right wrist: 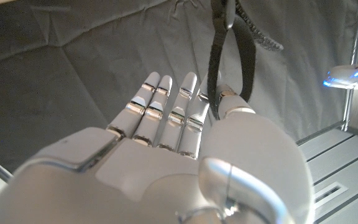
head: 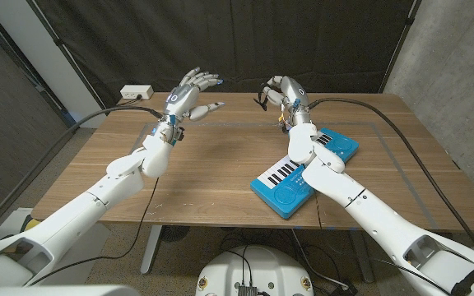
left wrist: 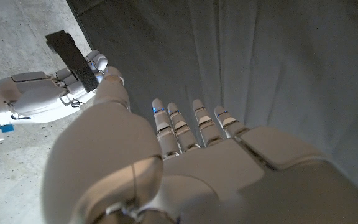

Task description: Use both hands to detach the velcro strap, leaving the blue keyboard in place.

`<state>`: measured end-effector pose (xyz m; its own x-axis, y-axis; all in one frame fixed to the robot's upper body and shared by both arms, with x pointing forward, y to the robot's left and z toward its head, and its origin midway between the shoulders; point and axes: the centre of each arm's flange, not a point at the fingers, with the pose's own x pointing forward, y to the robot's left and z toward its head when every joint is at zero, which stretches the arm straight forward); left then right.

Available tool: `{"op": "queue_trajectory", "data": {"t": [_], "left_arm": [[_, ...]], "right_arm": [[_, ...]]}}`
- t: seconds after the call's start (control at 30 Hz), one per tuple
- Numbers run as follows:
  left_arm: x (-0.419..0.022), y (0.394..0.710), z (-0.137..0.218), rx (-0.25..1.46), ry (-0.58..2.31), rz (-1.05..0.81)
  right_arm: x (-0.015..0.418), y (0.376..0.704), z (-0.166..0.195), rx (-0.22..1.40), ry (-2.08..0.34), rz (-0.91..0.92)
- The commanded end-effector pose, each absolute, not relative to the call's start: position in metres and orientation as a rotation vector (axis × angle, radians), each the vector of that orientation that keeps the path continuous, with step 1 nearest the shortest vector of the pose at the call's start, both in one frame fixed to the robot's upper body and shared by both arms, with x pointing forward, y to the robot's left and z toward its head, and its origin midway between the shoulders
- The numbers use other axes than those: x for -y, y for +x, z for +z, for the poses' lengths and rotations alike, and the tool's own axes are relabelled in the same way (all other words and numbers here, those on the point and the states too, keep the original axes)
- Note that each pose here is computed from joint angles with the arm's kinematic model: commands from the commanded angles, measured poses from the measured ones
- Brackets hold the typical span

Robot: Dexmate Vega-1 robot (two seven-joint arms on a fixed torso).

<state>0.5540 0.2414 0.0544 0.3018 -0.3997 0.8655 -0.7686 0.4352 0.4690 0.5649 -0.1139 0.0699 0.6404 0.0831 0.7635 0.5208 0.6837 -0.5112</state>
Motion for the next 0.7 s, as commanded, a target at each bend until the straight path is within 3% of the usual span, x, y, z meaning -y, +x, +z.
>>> {"op": "queue_trajectory", "data": {"t": [0.03, 0.27, 0.7], "left_arm": [[-0.237, 0.549, 0.063, 1.415, 1.176, 0.351], [-0.239, 0.548, 0.077, 1.374, 1.232, 0.258], [-0.237, 0.507, 0.12, 1.25, 1.378, 0.085]], "right_arm": [[0.117, 0.564, 0.075, 0.791, -0.678, -0.237], [0.118, 0.565, 0.076, 0.76, -0.628, -0.197], [0.125, 0.573, 0.081, 0.703, -0.518, -0.088]]}}
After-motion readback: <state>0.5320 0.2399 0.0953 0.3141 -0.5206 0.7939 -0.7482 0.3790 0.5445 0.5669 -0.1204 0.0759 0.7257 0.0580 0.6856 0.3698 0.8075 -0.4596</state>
